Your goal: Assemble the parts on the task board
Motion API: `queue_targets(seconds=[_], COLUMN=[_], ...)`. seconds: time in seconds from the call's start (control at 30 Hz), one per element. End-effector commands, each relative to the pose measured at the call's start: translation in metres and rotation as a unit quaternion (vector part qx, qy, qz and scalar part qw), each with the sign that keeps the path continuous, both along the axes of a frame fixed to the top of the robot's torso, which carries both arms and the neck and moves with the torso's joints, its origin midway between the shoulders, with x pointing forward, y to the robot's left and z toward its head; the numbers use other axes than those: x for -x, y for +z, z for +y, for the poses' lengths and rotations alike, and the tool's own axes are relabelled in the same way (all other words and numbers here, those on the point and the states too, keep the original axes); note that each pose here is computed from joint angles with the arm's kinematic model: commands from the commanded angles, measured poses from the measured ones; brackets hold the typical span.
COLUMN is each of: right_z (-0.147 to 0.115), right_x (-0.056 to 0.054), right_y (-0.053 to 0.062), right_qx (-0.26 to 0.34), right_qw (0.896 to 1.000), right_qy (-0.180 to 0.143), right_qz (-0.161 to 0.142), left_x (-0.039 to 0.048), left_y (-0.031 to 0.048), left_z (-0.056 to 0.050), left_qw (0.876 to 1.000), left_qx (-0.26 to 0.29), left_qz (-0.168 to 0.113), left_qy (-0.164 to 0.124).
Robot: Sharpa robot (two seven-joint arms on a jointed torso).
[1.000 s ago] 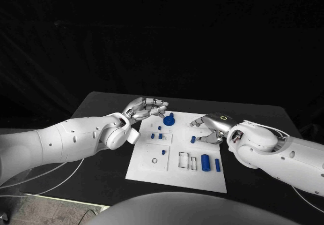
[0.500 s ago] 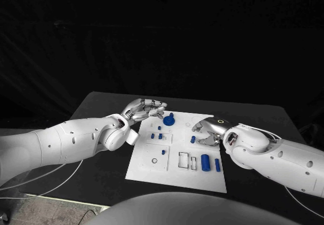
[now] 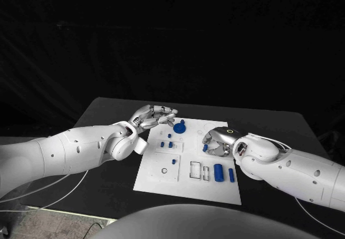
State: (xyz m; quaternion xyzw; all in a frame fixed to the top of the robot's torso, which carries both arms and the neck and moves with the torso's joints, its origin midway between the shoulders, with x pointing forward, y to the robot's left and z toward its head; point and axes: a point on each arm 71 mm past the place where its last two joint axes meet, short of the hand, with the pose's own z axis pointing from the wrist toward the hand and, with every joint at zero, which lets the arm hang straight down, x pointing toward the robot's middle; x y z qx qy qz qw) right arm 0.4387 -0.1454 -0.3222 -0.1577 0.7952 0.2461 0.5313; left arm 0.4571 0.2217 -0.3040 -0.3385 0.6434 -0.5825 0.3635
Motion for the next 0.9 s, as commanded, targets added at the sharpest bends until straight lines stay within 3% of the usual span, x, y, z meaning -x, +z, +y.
queue_targets(seconds=[0.03,0.9], right_z=[0.0013,0.0067], right_x=[0.0006,0.0015], right_y=[-0.0009,0.0023], right_qx=[-0.002,-0.032], right_qw=[1.000,0.999], right_qy=[0.008,0.016], right_qz=[0.002,-0.006], left_x=[0.0006,0.0008], left_y=[0.0008,0.0000], left_z=[-0.0026,-0.0044], left_qw=[1.000,1.000], left_qx=[0.010,0.011], left_qz=[0.001,0.004], left_qy=[-0.008,-0.011])
